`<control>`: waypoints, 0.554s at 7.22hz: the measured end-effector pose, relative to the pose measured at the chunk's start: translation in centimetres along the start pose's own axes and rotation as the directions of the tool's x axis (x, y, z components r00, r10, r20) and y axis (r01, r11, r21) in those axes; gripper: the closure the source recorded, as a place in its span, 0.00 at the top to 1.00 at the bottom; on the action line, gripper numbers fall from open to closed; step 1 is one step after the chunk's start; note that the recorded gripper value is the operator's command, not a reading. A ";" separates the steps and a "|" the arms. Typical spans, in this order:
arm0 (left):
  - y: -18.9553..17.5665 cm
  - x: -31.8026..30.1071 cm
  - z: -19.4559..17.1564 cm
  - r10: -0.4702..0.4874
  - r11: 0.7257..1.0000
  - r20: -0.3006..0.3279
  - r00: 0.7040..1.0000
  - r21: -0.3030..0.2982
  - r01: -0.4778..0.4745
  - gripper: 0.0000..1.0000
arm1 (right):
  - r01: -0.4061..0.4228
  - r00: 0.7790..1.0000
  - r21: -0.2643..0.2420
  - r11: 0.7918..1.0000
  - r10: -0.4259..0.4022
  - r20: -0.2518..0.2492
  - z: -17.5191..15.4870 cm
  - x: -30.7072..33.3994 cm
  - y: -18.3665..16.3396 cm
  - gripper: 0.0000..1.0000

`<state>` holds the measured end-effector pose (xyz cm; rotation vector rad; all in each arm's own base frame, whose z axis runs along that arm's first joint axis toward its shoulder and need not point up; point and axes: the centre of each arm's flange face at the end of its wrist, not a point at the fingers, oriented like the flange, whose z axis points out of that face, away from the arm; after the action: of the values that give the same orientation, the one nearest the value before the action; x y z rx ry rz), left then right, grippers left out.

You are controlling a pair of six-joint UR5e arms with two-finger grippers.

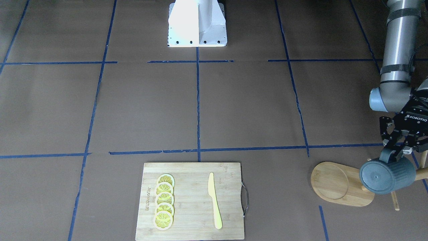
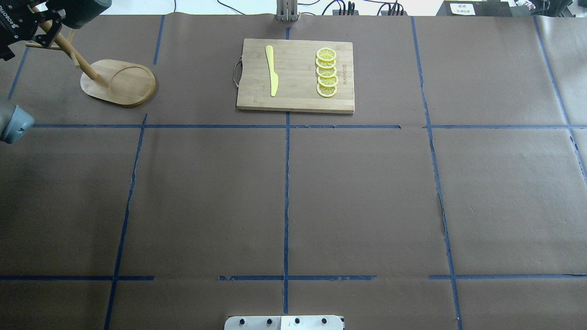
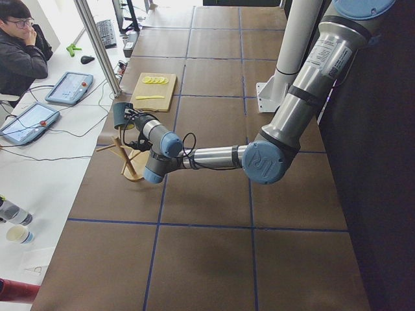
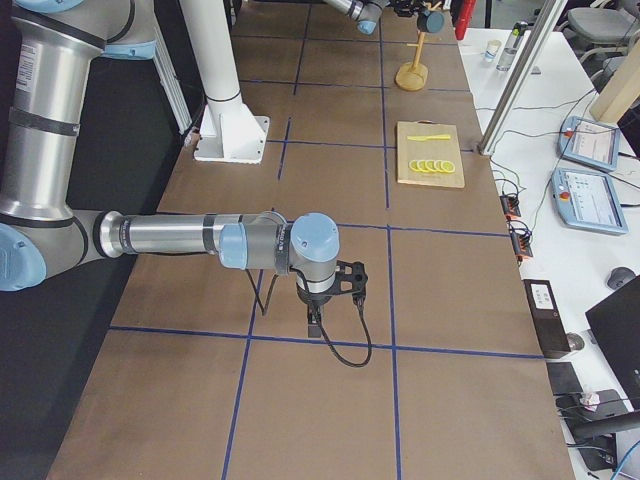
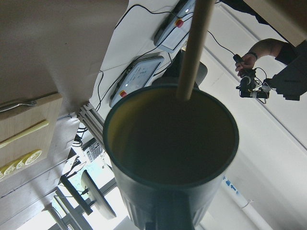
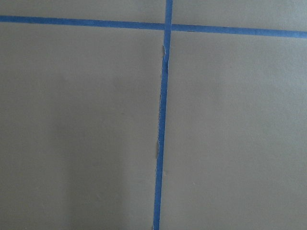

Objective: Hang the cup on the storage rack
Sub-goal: 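Hook the mug's handle onto the wooden stand's arm with the left gripper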

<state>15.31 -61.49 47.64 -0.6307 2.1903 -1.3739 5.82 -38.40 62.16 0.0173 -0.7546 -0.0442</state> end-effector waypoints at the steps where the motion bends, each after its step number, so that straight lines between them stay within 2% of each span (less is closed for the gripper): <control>1: -0.3 0.0 -0.2 0.000 1.000 0.000 1.000 0.004 0.000 0.00 | 0.000 1.000 0.000 1.000 0.000 0.000 0.0 0.0 0.0 1.00; 4: -2.1 -0.4 -1.3 -0.003 1.000 0.000 1.000 0.017 0.003 0.00 | 0.002 1.000 0.002 1.000 -0.002 0.000 0.0 0.0 -0.2 1.00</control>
<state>15.15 -61.19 50.10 -0.6284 2.1759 -1.3925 5.82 -38.55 62.10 0.0194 -0.7546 -0.0451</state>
